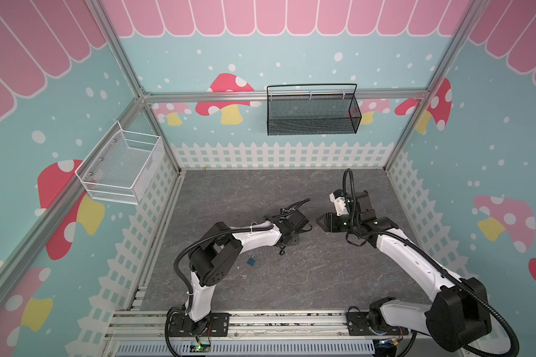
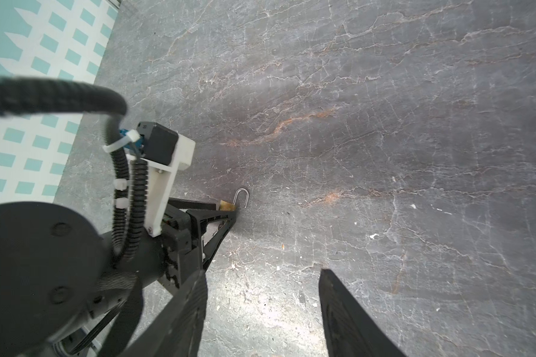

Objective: Unlock with the key

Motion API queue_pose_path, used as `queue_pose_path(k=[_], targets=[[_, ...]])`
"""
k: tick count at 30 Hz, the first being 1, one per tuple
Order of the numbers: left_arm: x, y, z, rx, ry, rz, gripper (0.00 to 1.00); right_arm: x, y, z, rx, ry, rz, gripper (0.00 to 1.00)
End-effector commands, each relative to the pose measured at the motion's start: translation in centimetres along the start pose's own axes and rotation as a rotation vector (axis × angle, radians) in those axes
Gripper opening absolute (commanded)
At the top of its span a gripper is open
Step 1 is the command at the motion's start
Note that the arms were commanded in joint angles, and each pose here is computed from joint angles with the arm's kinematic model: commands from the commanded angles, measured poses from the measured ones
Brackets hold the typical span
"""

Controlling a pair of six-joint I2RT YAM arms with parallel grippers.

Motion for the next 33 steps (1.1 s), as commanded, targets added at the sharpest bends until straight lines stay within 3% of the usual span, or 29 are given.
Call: queue_pose_path(k=[1, 8, 16, 25, 33], targets=[[-0.1, 1.6, -3.9, -0.044, -0.096, -0.070, 0.42, 1.0, 1.3, -1.3, -0.029, 0.032, -0.041, 0.60], [2.7, 2.3, -9.2, -0.129, -0.208, -0.136, 0.43, 3.6, 1.2, -0.7, 0.021, 0.068, -0.095, 0.60], [9.0, 2.6, -13.6, -0.238, -0.252, -0.236, 0.43, 10.2, -1.0, 2.4, 0.102, 0.154, -0.189, 0.60], [16.5, 2.5, -16.3, -0.315, -0.200, -0.357, 0.44, 16.8, -5.2, 6.4, 0.184, 0.264, -0.265, 0.59], [20.3, 2.2, -16.7, -0.318, -0.137, -0.430, 0.44, 21.9, -8.2, 9.6, 0.232, 0.308, -0.366, 0.58]])
Point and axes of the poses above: each gripper's point midway between its finger pads, its own z axis out along the fingers, its own x axis along the line the jaws close on, y = z × x, the point moved 8 cm from there along -z, back along the fingers, and after that the axes turned 11 degrees about -z, right-handed, at the moved point
